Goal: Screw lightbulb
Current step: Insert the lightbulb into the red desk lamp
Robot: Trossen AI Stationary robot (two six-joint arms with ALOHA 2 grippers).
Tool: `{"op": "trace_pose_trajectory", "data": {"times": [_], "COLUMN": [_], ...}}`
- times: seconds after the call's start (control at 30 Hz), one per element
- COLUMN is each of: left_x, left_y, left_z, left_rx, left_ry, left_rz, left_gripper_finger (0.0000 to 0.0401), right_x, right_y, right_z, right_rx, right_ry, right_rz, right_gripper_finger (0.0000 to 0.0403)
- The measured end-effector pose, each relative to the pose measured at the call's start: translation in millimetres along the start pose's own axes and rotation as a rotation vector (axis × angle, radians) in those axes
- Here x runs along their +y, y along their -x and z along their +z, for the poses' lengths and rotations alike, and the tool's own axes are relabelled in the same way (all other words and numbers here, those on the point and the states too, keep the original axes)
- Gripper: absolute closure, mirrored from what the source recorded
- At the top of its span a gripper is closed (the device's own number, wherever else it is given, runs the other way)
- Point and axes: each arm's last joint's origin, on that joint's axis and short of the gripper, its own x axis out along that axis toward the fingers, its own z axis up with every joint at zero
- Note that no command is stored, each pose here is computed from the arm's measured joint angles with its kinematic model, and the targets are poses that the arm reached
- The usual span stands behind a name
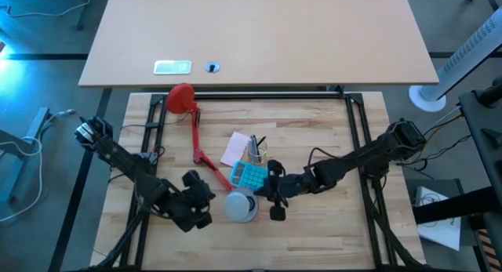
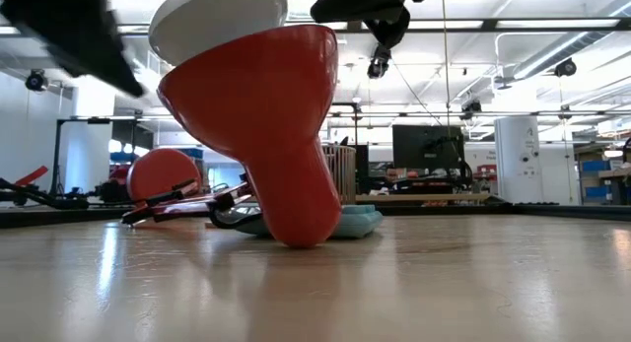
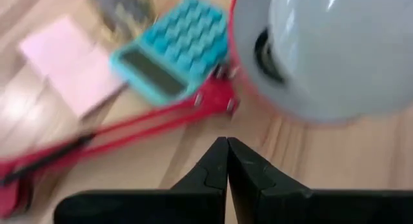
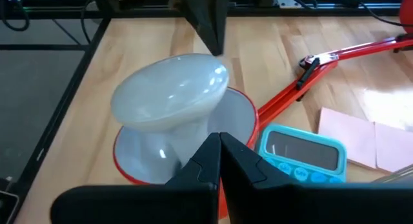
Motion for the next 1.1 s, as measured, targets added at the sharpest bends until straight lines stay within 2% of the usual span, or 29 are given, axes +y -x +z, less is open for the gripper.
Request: {"op": "trace_pose_trajectory", "data": {"times": [0.13, 0.27, 0.37, 0.5, 0.73, 1.1], "left_x": [-5.5, -28.9, -42.4, -51.0, -67.8, -67.5], "left_y": [9.7, 14.8, 10.6, -2.5, -13.2, -23.4], "left_z": [-8.7, -12.1, -14.7, -21.9, -22.7, -11.0], "left_rx": [0.002, -0.101, -0.166, -0.164, -0.207, -0.215], "left_ry": [0.046, 0.09, 0.109, 0.09, 0.069, -0.015], "left_rz": [-0.032, -0.157, -0.191, -0.17, -0.238, -0.267], "left_gripper_finger": [0.0401, 0.0401, 0.0401, 0.0401, 0.0401, 0.0401], "right_x": [-5.7, -8.5, -10.3, -18.9, -31.2, -28.9], "right_y": [-1.6, -4.5, -13.6, -30.2, -40.6, -45.4], "right_z": [2.0, 8.6, 9.8, 4.9, 10.4, 17.5], "right_rx": [-0.01, -0.077, -0.118, -0.09, -0.098, -0.12], "right_ry": [0.02, 0.032, 0.043, 0.047, 0.024, 0.015], "right_rz": [-0.013, -0.011, -0.013, -0.048, -0.077, -0.042], "right_gripper_finger": [0.0403, 0.0403, 0.0403, 0.0403, 0.0403, 0.0403]}}
